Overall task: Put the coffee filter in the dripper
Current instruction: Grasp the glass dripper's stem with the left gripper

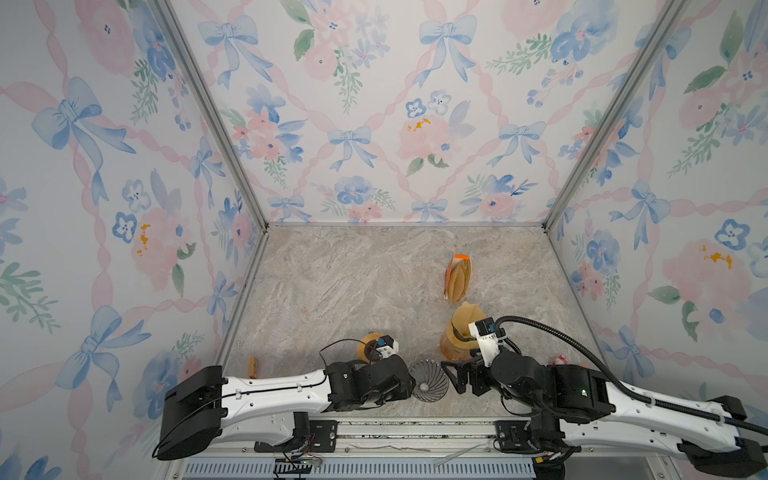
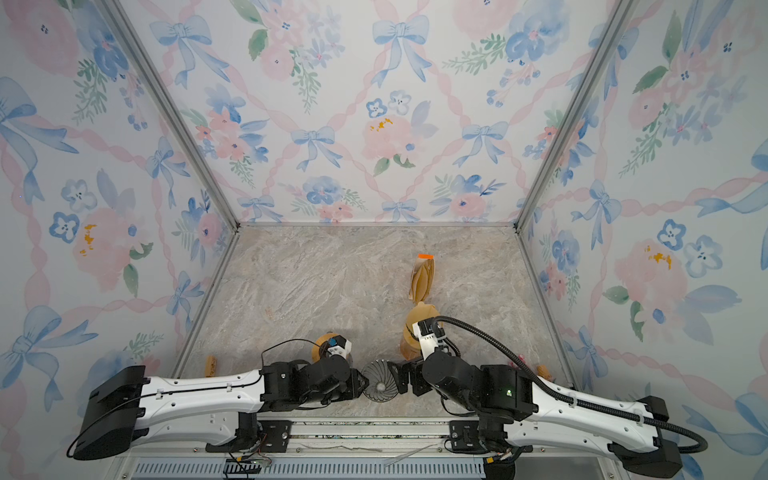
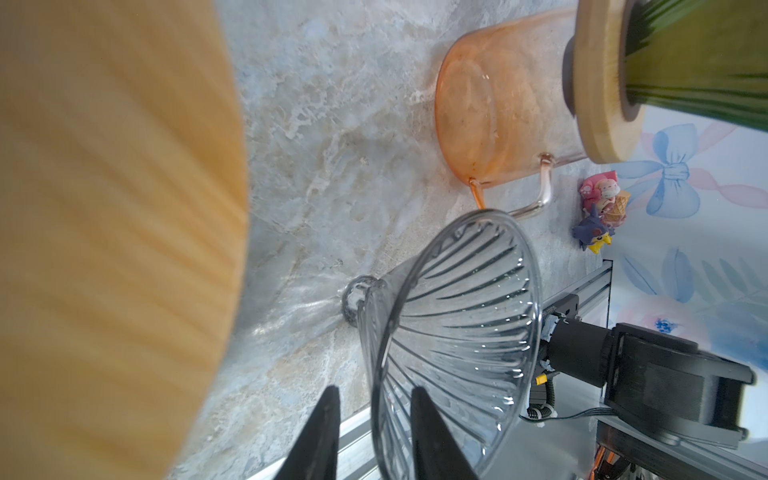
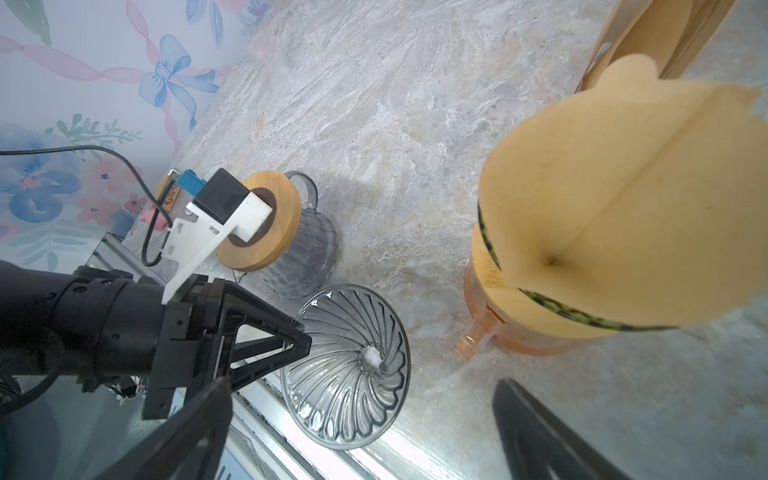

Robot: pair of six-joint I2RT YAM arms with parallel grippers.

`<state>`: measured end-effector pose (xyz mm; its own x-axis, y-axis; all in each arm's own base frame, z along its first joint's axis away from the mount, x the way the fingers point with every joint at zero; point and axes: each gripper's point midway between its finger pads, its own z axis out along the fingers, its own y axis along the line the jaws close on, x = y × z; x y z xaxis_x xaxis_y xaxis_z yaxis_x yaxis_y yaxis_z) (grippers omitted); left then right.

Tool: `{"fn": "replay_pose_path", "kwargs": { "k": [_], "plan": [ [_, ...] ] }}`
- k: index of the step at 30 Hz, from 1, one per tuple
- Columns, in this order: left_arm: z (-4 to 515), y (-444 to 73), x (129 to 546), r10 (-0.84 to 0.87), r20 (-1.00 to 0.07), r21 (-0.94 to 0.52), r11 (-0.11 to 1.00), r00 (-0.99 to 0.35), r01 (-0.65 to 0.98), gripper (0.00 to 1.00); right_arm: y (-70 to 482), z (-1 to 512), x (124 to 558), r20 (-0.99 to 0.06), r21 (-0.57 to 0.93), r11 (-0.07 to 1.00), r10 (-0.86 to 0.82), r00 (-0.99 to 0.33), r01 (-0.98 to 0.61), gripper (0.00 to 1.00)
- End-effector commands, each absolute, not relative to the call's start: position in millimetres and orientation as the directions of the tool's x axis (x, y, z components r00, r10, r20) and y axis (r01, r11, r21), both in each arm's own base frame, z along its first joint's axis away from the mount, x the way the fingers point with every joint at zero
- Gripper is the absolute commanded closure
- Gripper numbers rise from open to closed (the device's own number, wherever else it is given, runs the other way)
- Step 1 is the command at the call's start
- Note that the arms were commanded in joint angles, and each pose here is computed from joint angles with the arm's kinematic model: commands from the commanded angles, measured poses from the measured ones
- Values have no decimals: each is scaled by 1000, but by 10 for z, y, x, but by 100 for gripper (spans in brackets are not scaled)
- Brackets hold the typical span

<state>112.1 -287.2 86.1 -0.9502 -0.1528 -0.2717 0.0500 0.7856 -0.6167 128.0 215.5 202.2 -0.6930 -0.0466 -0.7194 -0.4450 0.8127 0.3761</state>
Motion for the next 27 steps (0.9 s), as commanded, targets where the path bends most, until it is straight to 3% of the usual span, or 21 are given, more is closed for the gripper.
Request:
{"fn": "replay_pose_path", "kwargs": {
  "k": [1,27],
  "plan": [
    [884,-2858,1181,-171,-294,-604,796,-940,45,70,2093,1963,1266,-716,364,823,-52,-696,-436,0],
    [982,-2946,1197,-126,-343,-596,795,-931,112,91,2016,1913,1290,-719,348,841,-45,-694,-415,0]
  ]
}}
